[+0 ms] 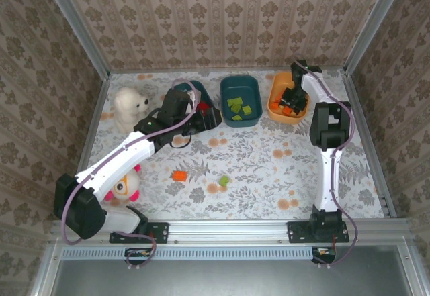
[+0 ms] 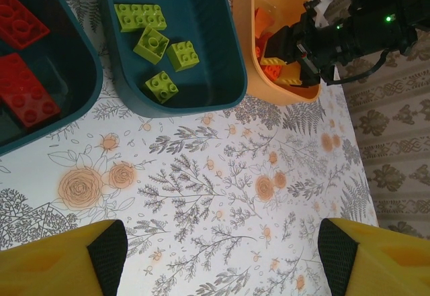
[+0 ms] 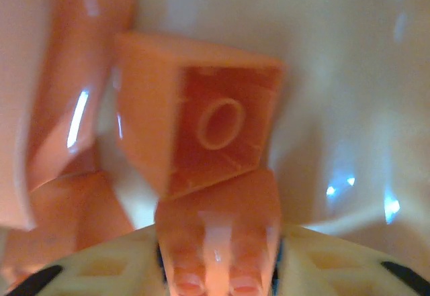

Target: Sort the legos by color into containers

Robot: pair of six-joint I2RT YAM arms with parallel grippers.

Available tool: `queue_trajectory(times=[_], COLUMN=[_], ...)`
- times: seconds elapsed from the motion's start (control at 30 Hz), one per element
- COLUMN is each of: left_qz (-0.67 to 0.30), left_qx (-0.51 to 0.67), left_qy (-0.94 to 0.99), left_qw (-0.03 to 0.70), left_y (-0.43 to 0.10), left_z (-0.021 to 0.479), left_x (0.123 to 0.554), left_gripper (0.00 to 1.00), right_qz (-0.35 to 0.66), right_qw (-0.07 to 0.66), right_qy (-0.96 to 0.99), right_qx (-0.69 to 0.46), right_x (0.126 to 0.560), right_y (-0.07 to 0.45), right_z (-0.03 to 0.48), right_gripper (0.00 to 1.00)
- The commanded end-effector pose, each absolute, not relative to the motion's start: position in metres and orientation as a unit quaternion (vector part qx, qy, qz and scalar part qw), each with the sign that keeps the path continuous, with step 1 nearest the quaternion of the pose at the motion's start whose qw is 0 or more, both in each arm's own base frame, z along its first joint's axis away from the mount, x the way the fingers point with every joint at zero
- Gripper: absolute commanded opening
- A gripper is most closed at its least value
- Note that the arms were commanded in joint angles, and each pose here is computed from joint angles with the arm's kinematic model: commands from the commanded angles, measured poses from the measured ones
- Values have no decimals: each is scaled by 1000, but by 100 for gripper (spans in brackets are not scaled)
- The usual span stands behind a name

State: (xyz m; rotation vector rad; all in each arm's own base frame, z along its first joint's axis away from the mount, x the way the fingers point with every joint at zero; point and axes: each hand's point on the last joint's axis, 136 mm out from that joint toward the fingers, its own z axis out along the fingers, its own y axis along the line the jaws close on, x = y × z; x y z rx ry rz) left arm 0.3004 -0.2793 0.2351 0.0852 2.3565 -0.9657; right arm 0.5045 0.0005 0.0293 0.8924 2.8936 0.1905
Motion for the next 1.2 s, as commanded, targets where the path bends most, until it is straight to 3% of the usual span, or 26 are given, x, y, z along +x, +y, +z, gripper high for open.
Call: queue_trajectory(times=[0.0,0.13,0.27,0.47,0.6,0.8,0.93,1.03,1.17], left_qz=[-359,-357,-348,-303,-250,-162,-133,-123,-121], left_qx=[28,27,20,-5,-60,-159,-200,-216,-224], left_qy=[888,889,892,906,920,927,923,921,919], left_qw=[284,284,288,296,296,298,301,301,301], left_y=[-279,-278,-272,-243,-196,-109,-70,-49,-32], left_z=[232,232,231,229,219,201,195,192,188], left_x=[295,296,295,288,272,222,184,158,132], left_gripper=[78,78,78,78,78,78,78,78,78], right_qz=[65,59,54,58,68,154,224,221,163], right_qw=[38,72,117,184,225,239,188,146,131], right_qy=[956,961,963,961,965,952,916,896,883], right_qx=[283,261,235,196,118,-113,-276,-357,-420], right_x=[499,505,510,508,489,407,323,276,248], right_y=[-2,-1,7,35,92,251,349,388,411], right_z=[39,64,98,150,172,163,141,113,84], right_gripper=[52,63,69,64,62,64,70,74,81])
